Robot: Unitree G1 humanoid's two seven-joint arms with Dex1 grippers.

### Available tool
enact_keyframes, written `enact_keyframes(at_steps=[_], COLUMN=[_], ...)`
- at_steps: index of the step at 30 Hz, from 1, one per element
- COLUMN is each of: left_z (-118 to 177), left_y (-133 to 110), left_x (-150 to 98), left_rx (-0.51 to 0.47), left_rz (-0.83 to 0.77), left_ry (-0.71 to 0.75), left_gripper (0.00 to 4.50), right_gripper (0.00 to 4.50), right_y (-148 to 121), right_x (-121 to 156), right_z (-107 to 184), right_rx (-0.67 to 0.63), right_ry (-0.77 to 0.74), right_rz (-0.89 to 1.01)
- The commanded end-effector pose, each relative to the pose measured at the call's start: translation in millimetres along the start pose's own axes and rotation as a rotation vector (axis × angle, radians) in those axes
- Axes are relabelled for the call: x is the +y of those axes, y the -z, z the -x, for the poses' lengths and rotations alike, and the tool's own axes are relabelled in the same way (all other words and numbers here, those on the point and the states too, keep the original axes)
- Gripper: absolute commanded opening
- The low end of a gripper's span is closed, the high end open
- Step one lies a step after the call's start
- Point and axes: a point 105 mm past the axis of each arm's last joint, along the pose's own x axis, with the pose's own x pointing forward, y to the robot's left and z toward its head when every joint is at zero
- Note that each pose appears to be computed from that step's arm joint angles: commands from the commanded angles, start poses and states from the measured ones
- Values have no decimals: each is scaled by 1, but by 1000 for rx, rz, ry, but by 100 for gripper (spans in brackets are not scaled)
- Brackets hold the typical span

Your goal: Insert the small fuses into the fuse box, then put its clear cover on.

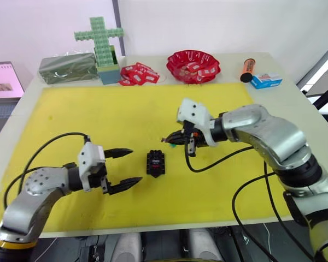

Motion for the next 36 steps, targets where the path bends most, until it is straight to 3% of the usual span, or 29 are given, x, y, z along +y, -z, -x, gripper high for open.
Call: enact_keyframes(at_steps=[1,10,19,36], left_z=[-7,-25,-24,-19], left_y=[-3,-4,-8,-3], left_x=[1,-2,12,14], left_rx=[-8,-18,-23,-3], left_rz=[-54,-97,-96,-85], left_ry=[33,58,22,9], left_gripper=[450,450,450,450], right_gripper=[6,6,6,6], right_y=[-11,-6,4,13], right_x=[4,10,10,10], right_z=[-3,-20,-28,-29], right_rx=[-14,11,40,70], right_ry=[-12,-44,-50,-71], right_rz=[94,142,149,160])
